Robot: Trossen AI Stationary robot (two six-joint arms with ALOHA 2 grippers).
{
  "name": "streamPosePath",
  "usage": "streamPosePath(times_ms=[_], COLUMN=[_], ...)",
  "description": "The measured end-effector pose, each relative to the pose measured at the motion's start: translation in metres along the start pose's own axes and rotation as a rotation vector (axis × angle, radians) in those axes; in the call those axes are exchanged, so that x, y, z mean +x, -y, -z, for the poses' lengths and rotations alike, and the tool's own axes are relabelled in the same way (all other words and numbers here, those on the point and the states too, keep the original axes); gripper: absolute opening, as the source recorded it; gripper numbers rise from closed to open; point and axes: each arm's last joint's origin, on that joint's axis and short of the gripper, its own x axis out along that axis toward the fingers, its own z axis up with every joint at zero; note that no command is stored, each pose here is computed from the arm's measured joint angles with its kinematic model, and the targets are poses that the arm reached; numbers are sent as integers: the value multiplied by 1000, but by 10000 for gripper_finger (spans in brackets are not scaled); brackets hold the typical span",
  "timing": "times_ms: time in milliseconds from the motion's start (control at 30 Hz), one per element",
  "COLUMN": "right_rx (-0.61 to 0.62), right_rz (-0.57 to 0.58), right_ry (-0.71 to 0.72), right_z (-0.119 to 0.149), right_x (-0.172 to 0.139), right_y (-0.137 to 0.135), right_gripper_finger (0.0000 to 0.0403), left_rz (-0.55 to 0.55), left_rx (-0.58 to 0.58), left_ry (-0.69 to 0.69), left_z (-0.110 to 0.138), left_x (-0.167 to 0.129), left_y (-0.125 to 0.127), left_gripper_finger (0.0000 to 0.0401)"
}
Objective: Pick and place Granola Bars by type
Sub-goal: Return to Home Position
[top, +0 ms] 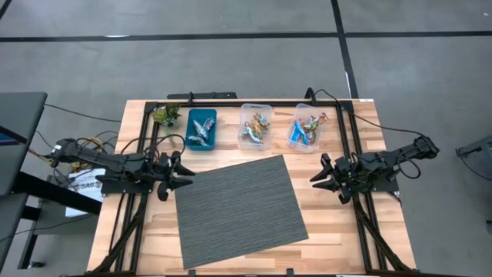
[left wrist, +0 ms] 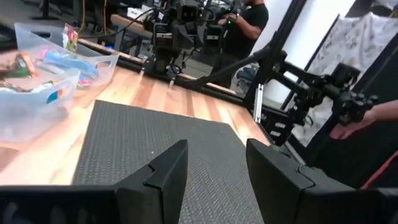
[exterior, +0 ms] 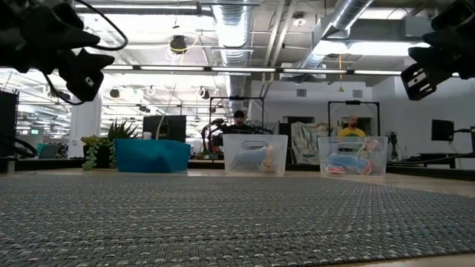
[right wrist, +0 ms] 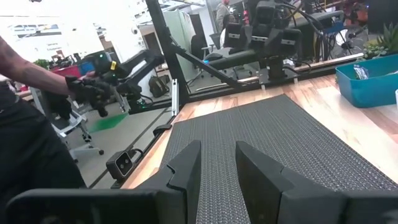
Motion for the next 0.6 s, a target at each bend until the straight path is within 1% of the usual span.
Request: streamPosePath(times_ms=[233, 333, 500, 600], right_rx=[0, 0, 1, 1], right_rz=[0, 0, 0, -1], right_ry=[-1, 0, 3, 3], right_z=[0, 0, 0, 0], right_x=[0, 0, 0, 0], right_y=[0, 0, 0, 0], right_gripper_finger=[92, 92, 92, 92], left_rz=[32, 60, 91, 97], left_rx=[131, 194, 311, 372], left_ry=[45, 54, 170, 179], left_z=[-2, -3, -10, -11], left_x=[-15, -15, -16, -16], left_y=[0, 1, 4, 4], left_gripper_finger=[155, 155, 155, 155])
